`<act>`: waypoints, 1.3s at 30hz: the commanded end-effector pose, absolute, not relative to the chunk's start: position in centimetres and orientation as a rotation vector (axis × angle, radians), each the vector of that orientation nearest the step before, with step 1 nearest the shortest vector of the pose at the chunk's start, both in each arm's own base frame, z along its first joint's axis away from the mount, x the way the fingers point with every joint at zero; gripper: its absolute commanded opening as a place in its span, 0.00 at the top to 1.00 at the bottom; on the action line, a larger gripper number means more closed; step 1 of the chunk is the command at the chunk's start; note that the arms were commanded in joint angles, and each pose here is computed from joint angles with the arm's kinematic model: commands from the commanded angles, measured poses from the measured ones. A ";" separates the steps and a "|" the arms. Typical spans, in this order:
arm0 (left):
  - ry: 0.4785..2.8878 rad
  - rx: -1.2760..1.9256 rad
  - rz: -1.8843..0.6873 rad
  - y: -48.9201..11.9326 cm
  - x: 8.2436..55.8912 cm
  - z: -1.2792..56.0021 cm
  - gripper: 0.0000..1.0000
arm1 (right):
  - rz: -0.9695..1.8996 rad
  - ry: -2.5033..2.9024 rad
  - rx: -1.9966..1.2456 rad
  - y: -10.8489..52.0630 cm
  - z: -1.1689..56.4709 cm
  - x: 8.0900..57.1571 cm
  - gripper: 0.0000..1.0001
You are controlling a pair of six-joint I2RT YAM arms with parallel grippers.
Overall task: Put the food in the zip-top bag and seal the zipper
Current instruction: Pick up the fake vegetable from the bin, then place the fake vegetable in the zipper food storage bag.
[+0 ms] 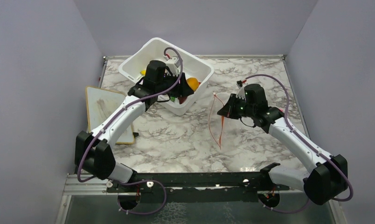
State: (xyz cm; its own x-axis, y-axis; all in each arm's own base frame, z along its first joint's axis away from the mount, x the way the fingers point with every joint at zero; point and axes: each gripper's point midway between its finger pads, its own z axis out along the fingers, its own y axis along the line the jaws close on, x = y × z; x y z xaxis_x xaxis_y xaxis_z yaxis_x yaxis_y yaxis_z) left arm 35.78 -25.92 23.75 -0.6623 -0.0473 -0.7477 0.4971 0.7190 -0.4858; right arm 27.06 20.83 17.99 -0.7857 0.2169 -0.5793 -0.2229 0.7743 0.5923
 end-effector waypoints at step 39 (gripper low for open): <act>2.234 0.518 -1.133 -33.3 23.3 18.5 0.68 | 1.196 2.220 -0.147 24.6 22.2 25.8 0.99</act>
